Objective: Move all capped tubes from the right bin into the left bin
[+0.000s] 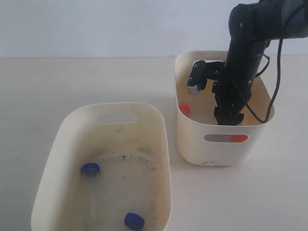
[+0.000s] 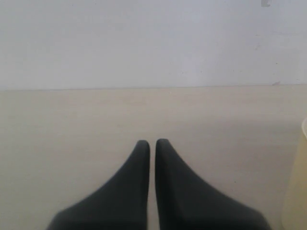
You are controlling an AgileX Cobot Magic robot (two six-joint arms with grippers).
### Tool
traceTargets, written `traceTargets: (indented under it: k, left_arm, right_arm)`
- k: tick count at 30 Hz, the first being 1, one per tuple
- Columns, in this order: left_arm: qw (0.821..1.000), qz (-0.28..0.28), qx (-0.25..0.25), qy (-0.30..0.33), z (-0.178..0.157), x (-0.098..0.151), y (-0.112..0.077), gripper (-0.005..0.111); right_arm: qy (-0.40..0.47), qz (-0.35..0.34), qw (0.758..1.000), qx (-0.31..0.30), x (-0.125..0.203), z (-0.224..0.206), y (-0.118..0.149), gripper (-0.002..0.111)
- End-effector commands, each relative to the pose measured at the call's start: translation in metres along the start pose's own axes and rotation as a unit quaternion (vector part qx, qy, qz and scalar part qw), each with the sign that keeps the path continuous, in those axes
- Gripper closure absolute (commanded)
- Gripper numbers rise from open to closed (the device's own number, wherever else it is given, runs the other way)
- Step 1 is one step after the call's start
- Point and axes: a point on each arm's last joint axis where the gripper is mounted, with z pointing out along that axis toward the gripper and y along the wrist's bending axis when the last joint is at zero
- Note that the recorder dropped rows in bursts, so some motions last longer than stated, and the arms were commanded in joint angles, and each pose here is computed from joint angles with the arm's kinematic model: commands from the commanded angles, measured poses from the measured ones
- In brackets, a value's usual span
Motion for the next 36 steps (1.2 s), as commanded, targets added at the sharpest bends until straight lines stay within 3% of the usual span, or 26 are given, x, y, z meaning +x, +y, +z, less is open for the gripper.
traceTargets:
  k: [1,6,13,22,34,36]
  left_arm:
    - [1.000,-0.008,0.001,-0.005,0.000,-0.002,0.000,0.102]
    - [1.000,-0.008,0.001,-0.005,0.000,-0.002,0.000,0.102]
    - [1.000,-0.008,0.001,-0.005,0.000,-0.002,0.000,0.102]
    - [1.000,-0.008,0.001,-0.005,0.000,-0.002,0.000,0.102]
    - [1.000,-0.008,0.001,-0.005,0.000,-0.002,0.000,0.102]
    - [1.000,-0.008,0.001,-0.005,0.000,-0.002,0.000,0.102]
  right_arm:
    - [-0.002,-0.002,1.000,-0.006,-0.001,0.006,0.000,0.043]
    - [-0.021,0.006,0.999,-0.025,-0.005,0.008,0.002,0.042]
    - [-0.032,-0.019,0.998,-0.043,-0.008,0.015,0.004,0.021]
    - [-0.024,-0.051,0.996,-0.072,-0.008,0.026,0.007,0.022]
    - [-0.018,-0.031,0.991,-0.131,-0.010,0.054,0.013,0.022]
    - [-0.011,-0.028,0.990,-0.135,-0.009,0.060,0.013,0.027]
